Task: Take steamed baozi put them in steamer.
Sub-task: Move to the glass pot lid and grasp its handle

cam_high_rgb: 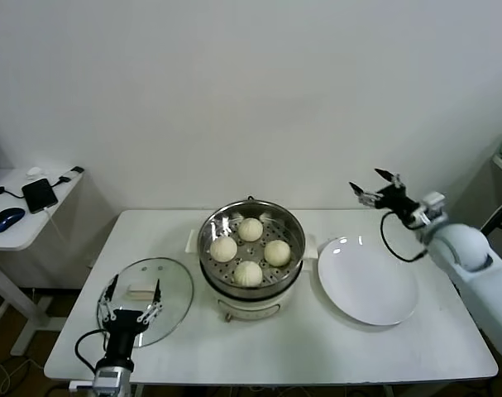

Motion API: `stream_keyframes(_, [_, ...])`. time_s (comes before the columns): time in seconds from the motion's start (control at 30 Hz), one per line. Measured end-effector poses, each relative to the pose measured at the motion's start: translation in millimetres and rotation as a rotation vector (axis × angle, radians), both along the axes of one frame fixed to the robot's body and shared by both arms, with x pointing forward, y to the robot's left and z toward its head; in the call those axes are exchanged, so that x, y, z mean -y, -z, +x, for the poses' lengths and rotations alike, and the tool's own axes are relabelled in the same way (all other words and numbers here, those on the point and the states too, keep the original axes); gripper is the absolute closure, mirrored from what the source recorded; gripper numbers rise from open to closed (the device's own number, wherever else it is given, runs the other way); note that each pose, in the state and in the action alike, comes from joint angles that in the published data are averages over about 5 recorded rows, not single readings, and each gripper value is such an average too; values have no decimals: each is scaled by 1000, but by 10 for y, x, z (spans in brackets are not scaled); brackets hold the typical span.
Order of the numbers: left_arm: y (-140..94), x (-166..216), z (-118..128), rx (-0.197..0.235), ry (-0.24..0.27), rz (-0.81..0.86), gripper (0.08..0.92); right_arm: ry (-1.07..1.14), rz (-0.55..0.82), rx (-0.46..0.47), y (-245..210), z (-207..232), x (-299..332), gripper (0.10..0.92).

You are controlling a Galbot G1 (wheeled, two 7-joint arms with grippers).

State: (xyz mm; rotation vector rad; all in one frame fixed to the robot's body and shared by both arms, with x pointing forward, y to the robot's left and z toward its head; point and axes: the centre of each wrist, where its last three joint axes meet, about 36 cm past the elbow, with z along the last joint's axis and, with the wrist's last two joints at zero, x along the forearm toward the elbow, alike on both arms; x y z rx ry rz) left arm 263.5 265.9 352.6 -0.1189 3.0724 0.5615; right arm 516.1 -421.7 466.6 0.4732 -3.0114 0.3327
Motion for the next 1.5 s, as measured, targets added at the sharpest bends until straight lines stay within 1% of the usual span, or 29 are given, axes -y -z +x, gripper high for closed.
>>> stream_keyframes(0.13, [36,-58,-10,19,-15,64,177,56,63,-13,502,-394,68,200])
stream_keyframes(0.33, [138,-141,-39,48,-34,177,177,111,142,-33,1193,-971,-3,200])
stream_keyframes(0.47, [242,-221,-37,65,-47,312,177,143,179,-35,1499,-1258,-124,200])
stream_keyframes(0.53, [312,-269,-42,66,-49,405,177,156,190,-41,1617,-1374,-192,200])
stream_keyframes(0.63, [426,-354,-62,52,-42,558,177,169,200,-53,1746,-1515,-294,200])
stream_keyframes(0.8, [572,-508,-63,13,-21,803,177,185,202,-71,1870,-1658,-422,200])
stream_keyframes(0.97, [687,-582,-11,-35,-26,970,177,197,198,-87,1947,-1748,-513,200])
stream_keyframes(1.07, [751,-589,40,-57,-31,1042,177,201,192,-95,1972,-1793,-541,200])
stream_keyframes(1.23, [851,-582,127,-77,-30,1130,177,210,190,-102,1997,-1851,-565,200])
stream_keyframes(1.5, [997,-575,250,-101,-23,1199,177,227,195,-108,2027,-1896,-597,200])
